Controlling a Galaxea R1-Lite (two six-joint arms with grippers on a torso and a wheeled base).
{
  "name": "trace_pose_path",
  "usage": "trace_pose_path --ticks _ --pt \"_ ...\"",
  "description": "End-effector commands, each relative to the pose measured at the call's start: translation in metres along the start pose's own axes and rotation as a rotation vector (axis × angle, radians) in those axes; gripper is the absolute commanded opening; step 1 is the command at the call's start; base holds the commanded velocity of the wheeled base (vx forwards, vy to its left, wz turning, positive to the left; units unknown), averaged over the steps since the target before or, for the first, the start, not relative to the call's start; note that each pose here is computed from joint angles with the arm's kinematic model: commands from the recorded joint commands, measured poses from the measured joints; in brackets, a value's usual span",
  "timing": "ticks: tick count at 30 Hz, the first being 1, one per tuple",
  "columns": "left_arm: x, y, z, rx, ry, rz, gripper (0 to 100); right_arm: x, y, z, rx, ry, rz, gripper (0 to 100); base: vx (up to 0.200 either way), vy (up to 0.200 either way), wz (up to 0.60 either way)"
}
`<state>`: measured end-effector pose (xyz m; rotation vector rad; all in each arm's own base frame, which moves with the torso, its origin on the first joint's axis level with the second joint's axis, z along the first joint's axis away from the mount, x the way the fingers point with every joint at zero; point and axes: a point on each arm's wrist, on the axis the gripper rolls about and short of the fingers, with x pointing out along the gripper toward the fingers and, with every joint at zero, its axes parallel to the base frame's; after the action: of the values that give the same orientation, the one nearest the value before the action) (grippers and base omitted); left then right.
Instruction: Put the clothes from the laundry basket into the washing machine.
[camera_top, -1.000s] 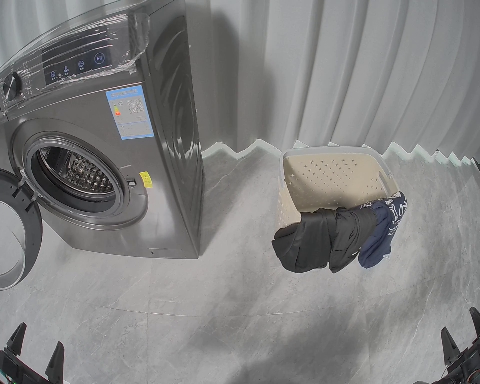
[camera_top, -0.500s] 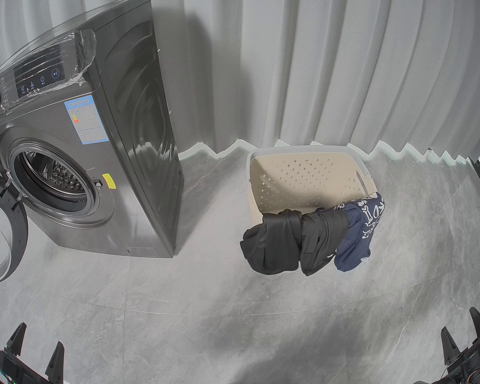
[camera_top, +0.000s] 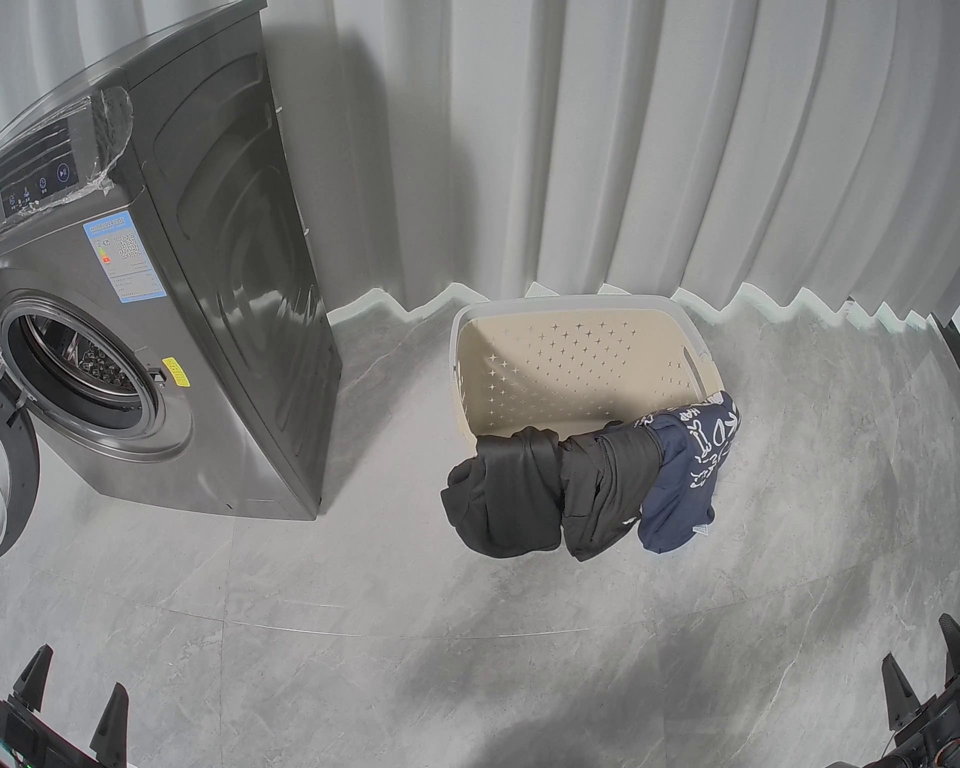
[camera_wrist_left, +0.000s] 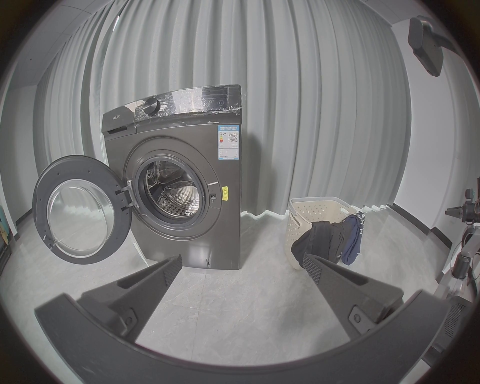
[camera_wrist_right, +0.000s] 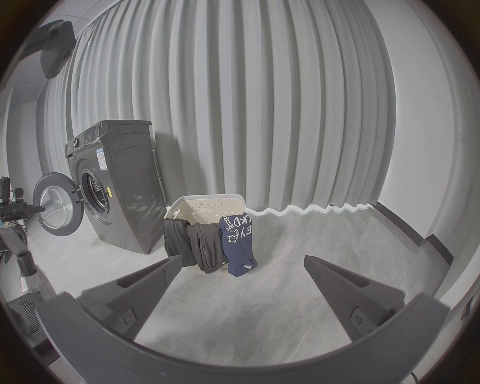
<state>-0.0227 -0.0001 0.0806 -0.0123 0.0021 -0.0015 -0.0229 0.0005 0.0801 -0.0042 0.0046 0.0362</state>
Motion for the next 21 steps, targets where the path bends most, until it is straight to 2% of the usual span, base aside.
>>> trace_pose_path --ticks 1,3,9,21 --pt "-0.0002 0.0001 -0.0049 -0.001 -0.002 0.0 100 0.0 0.0 -0.0048 0.0 0.0 0.001 100 0.2 0.0 0.0" --pt "-0.0002 0.0001 -0.0049 -0.001 -0.002 0.001 100 -0.0001 0.0 -0.0044 0.0 -0.002 0.001 100 0.2 0.0 0.0" --pt "-0.0002 0.0001 -0.0049 -0.003 -0.002 0.001 100 0.0 0.0 -0.0048 0.0 0.0 0.001 100 0.0 0.0 0.0" --pt "-0.0002 0.0001 -0.0049 -0.003 -0.002 0.001 100 0.0 0.0 -0.0048 0.0 0.0 0.001 100 0.0 -0.2 0.0"
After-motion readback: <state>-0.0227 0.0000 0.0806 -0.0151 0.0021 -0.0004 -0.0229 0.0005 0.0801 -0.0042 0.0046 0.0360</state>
